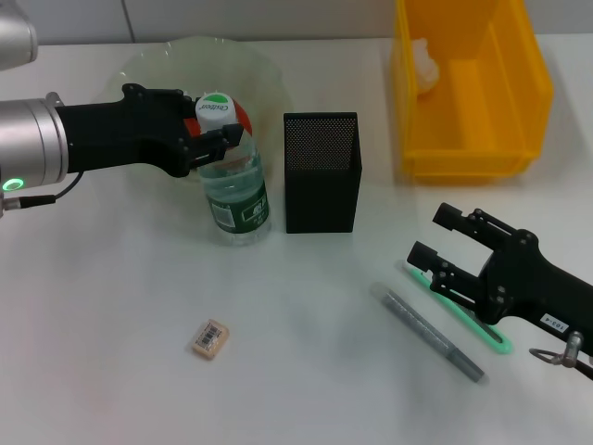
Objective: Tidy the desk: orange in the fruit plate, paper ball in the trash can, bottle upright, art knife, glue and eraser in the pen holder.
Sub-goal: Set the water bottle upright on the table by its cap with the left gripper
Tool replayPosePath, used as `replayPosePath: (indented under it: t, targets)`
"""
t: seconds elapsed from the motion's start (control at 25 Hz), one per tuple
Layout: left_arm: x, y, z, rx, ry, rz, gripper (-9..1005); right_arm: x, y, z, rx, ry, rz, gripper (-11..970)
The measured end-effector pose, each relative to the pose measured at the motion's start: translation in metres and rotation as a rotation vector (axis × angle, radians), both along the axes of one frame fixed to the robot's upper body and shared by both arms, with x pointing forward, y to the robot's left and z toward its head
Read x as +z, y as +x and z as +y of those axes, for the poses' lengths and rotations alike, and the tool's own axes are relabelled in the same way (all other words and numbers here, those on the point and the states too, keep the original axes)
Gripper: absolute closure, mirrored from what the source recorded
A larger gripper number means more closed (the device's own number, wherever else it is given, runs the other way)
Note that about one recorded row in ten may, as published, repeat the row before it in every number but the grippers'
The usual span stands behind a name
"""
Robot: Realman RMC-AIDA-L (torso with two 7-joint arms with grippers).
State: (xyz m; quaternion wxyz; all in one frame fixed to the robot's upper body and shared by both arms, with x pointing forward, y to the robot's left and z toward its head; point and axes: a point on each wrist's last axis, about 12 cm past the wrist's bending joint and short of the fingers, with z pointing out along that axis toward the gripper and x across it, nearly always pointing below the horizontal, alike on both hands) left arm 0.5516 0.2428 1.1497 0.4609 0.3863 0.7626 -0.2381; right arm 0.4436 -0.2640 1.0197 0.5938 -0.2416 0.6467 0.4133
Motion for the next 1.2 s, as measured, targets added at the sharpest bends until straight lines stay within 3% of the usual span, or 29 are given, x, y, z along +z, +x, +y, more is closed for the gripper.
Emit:
replayPosePath:
  t: [1.2]
  targets:
    - [0.0023,0.0008,0.0059,0.012,0.005,-0.009,513,0.0007,0.0055,0.0016,0.002,-0.011,-0.002,273]
